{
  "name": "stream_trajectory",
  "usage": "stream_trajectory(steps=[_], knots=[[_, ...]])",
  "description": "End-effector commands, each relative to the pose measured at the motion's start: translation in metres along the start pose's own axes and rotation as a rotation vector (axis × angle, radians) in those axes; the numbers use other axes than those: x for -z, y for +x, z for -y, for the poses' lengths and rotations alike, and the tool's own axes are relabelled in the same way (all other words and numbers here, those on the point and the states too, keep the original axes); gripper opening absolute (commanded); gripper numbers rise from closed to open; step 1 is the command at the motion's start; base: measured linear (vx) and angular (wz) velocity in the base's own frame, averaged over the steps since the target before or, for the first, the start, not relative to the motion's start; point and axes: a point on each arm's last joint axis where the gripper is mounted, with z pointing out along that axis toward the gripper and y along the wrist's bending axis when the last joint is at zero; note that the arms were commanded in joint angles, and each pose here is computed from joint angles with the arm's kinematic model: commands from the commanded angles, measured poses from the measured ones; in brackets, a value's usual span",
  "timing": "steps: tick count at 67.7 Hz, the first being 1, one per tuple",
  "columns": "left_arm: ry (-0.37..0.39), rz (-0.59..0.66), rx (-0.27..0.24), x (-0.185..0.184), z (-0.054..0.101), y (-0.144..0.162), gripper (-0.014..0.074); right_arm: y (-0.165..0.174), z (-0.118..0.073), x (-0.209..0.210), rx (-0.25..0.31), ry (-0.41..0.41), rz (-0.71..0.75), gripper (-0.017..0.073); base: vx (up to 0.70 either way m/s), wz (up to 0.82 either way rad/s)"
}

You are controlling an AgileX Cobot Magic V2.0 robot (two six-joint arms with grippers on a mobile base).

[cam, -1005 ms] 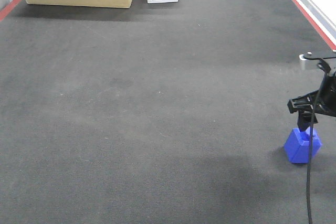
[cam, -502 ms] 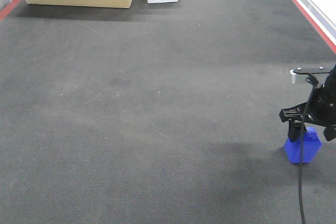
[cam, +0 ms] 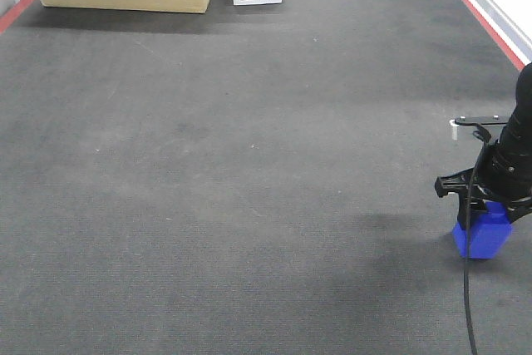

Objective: Pour parts from conveyor to right shelf
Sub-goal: 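Close the right gripper on the blue block and lift it, then retract the right arm holding the blue block toward the robot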

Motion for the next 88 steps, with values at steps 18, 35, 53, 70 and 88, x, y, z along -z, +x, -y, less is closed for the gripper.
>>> stream_trajectory(steps=[18,35,53,70,88], knots=[[0.008,0.095,0.008,0.002,0.001,-0.013,-0.0006,0.012,-0.007,0.067,0.066,-0.038,0.211,-0.0010,0.00,0.00],[0.008,0.095,0.008,0.002,0.001,-0.013,-0.0006,0.057,-0.018,0.154,0.079,-0.056,0.533,-0.0008,0.00,0.00],[0.008,0.095,0.008,0.002,0.001,-0.013,-0.0006,0.121,-0.025,0.225,0.133,0.006,0.830,-0.0005,0.00,0.00],[0.008,0.095,0.008,0.002,0.001,-0.013,-0.0006,0.172,-0.032,0.240,0.125,0.023,1.040,-0.0005,0.00,0.00],[0.008,0.095,0.008,0.002,0.001,-0.013,-0.0006,0.226,-0.037,0.183,0.075,0.025,1.212,-0.0005,0.00,0.00]])
